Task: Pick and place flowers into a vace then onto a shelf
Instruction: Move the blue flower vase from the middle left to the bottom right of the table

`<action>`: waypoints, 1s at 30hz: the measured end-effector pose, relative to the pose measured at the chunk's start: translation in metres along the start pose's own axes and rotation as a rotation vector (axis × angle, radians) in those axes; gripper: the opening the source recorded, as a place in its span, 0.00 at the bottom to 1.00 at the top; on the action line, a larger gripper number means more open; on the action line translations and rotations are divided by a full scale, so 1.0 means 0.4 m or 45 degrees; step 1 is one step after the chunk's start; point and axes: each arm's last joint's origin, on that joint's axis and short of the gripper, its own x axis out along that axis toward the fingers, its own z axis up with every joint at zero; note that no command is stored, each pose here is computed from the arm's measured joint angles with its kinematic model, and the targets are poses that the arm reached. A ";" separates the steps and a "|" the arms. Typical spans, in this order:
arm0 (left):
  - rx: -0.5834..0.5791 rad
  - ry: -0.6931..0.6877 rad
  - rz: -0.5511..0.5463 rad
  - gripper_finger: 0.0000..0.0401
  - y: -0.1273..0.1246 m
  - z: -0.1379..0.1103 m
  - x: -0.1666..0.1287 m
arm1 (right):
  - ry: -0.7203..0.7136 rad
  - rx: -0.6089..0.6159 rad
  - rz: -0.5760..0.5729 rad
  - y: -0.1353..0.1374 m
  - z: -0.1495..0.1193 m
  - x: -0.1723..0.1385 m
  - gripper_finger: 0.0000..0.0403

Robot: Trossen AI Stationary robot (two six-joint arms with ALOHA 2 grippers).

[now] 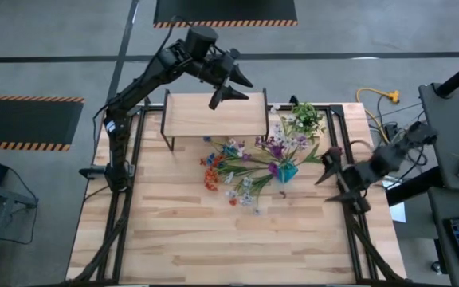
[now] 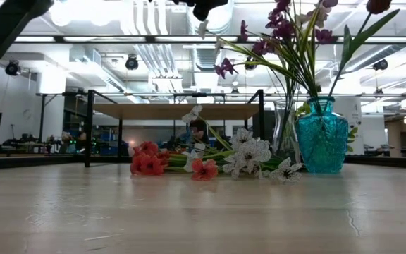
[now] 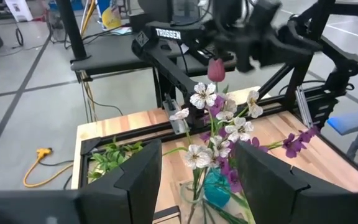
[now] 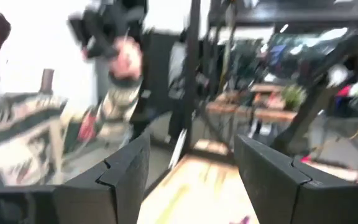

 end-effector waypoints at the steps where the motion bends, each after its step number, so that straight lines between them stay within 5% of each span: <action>1: 0.000 -0.002 0.002 0.47 -0.001 0.002 -0.002 | 0.030 -0.007 0.017 0.007 -0.010 0.009 0.56; 9: -0.023 0.028 0.001 0.47 -0.029 0.013 -0.003 | 0.089 -0.082 -0.022 0.042 -0.058 0.034 0.56; 19: 0.004 0.076 0.019 0.47 -0.060 0.019 0.025 | 0.034 -0.049 -0.005 0.054 -0.197 0.016 0.56; 30: -0.002 0.083 0.018 0.47 -0.061 0.019 0.022 | 0.195 0.141 -0.413 0.034 -0.300 0.004 0.56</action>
